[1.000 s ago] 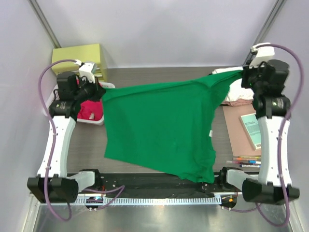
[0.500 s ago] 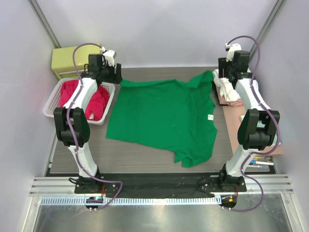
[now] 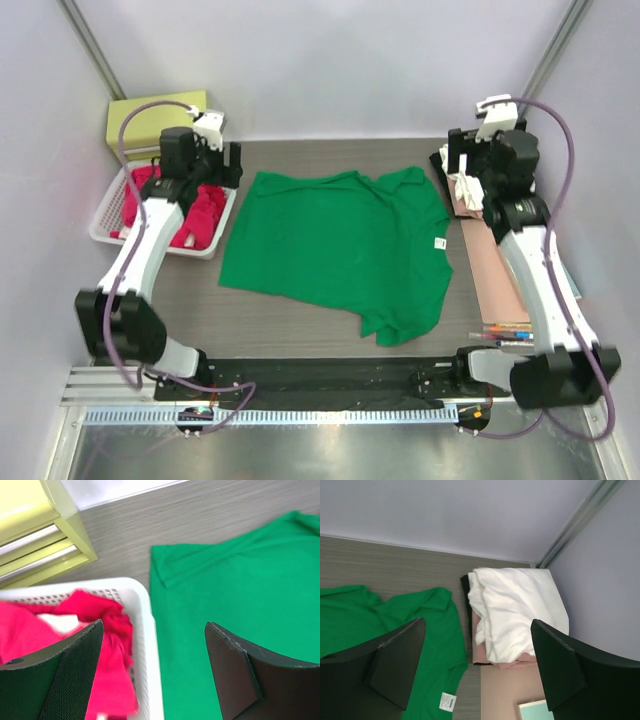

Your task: Fold and stack the t-shirts

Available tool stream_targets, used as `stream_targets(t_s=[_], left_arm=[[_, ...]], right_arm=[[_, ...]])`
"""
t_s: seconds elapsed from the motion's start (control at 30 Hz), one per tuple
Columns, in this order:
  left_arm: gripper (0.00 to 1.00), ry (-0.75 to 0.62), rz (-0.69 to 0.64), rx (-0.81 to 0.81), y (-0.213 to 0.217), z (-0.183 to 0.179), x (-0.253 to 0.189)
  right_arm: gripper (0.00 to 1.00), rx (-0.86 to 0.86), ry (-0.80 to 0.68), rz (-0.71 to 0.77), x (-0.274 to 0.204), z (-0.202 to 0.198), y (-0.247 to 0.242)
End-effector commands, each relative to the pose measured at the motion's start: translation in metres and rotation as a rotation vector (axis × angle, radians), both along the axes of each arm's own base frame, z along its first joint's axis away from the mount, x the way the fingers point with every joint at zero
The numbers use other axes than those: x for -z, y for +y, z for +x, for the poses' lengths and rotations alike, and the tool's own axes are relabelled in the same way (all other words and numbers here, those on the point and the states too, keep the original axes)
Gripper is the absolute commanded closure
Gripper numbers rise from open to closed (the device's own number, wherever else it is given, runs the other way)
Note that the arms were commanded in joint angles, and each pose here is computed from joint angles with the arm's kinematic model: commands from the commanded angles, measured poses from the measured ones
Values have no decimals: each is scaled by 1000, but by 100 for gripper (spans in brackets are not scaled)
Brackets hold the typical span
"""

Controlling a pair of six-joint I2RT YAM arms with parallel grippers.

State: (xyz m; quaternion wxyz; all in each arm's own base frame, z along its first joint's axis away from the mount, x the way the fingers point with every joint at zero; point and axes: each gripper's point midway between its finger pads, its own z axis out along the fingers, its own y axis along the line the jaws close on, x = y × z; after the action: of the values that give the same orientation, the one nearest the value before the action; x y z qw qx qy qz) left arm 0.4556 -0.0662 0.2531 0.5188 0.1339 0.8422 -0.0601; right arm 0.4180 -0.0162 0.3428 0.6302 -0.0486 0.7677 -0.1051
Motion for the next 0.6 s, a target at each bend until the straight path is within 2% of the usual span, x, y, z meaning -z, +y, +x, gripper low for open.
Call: stream_targets(t_s=[0.0, 0.07, 0.1, 0.17, 0.33, 0.47, 0.5, 0.53, 0.57], left_arm=[[17, -90, -90, 118, -30, -71, -52], [18, -4, -128, 149, -38, -100, -33], [17, 7, -136, 170, -41, -111, -32], [17, 121, -209, 190, -50, -130, -10], [17, 286, -294, 180, -60, -144, 39], [19, 316, -324, 106, -57, -138, 61], [23, 347, -329, 84, -56, -142, 73], [41, 350, -320, 83, -55, -141, 80], [60, 350, -293, 56, -49, -139, 86]], right_arm=[[8, -177, 28, 56, -6, -66, 31], [9, -235, 87, 48, 11, -97, 39], [10, -244, 99, 38, 17, -105, 39], [10, -222, 142, 30, 42, -119, 34], [14, -236, 160, 56, 67, -145, 37], [17, -290, 267, 65, 95, -150, 46], [25, -284, 297, 62, 104, -149, 45], [28, -282, 314, 58, 109, -149, 44], [39, -282, 323, 53, 112, -150, 43]])
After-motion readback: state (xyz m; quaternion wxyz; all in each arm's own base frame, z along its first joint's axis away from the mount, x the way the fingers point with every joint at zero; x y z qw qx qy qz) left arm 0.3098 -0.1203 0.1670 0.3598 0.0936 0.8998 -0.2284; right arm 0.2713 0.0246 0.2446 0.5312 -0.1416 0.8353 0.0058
